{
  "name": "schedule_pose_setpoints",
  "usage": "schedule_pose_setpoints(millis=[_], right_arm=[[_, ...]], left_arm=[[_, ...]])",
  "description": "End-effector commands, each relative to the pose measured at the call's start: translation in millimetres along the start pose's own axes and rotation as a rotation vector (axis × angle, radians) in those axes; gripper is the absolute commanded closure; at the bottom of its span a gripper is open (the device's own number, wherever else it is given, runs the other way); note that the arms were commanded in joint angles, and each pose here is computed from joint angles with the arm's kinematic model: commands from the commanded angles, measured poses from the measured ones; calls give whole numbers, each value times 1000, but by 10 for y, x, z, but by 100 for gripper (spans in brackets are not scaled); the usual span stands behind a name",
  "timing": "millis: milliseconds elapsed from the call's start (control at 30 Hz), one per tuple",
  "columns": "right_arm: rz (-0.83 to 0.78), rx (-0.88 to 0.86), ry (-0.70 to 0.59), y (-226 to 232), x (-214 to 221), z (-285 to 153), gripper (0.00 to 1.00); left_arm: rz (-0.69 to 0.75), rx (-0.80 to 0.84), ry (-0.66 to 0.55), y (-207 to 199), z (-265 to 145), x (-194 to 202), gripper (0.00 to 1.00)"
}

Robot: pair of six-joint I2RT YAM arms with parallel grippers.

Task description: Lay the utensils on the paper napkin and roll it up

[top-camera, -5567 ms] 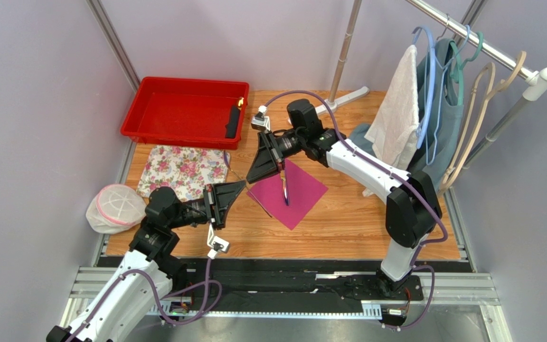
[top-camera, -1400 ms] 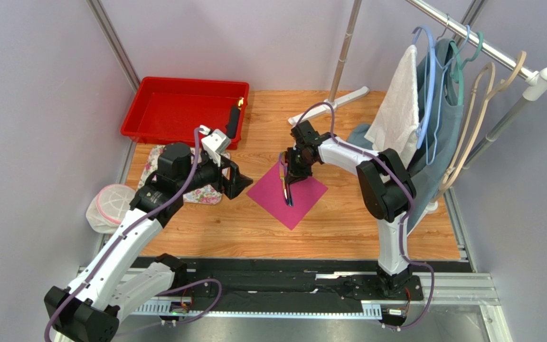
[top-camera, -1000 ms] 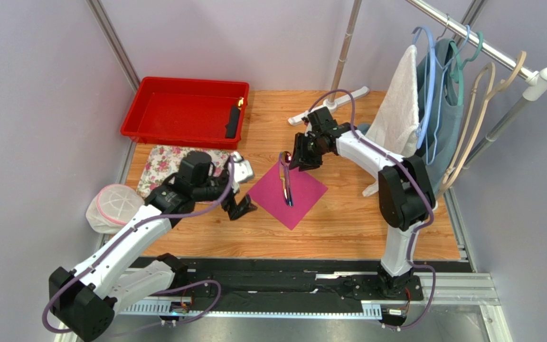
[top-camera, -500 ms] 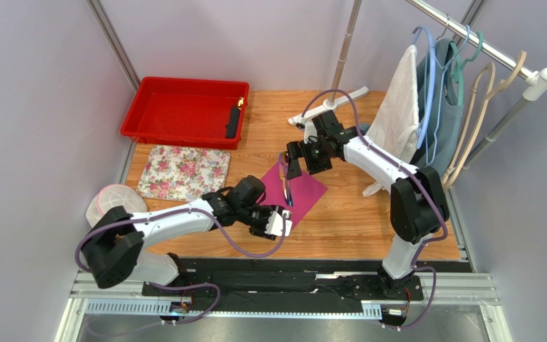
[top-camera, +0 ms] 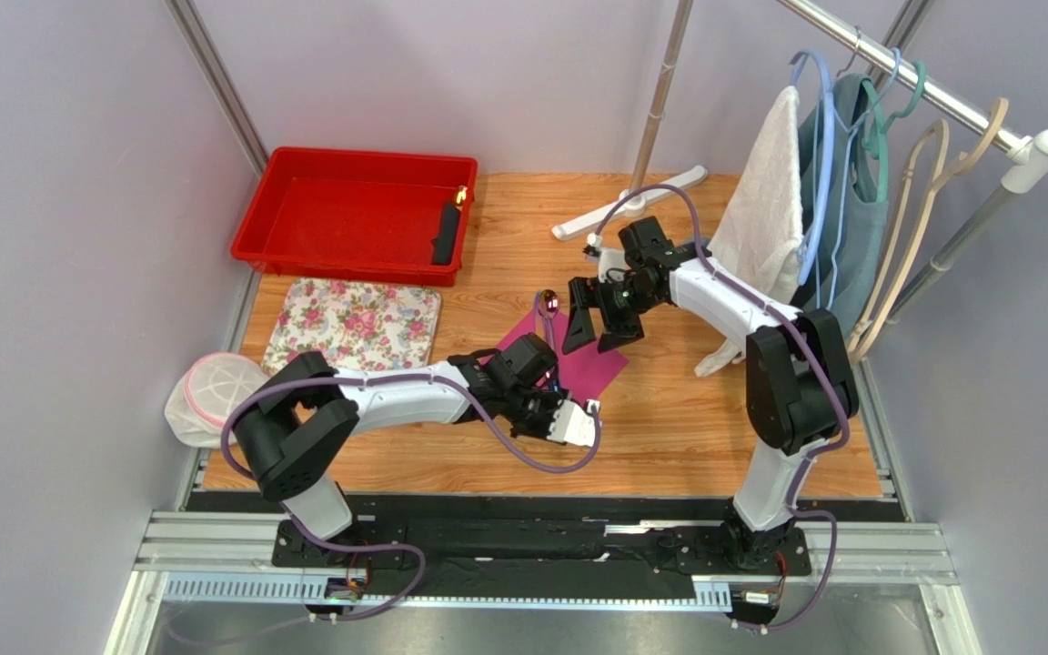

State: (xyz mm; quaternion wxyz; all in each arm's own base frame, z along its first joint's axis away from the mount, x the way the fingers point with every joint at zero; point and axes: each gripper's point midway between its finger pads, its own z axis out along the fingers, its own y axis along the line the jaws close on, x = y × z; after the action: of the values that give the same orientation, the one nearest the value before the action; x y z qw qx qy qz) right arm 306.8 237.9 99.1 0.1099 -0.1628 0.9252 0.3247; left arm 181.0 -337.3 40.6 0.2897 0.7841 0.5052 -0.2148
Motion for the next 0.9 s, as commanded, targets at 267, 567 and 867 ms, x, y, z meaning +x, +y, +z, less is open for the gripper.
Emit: schedule_pose_setpoints(millis=[267,567,867], right_arm=[[13,-78,30,103,24,-71,16],[28,-90,45,93,54,-94,17],[48,-110,42,102,49,-114,17]], left_arm=[[-35,69,48,-62,220,52,66],[-48,116,64,-156,250,110,83],[-63,103,5,-103,70,-145,100]])
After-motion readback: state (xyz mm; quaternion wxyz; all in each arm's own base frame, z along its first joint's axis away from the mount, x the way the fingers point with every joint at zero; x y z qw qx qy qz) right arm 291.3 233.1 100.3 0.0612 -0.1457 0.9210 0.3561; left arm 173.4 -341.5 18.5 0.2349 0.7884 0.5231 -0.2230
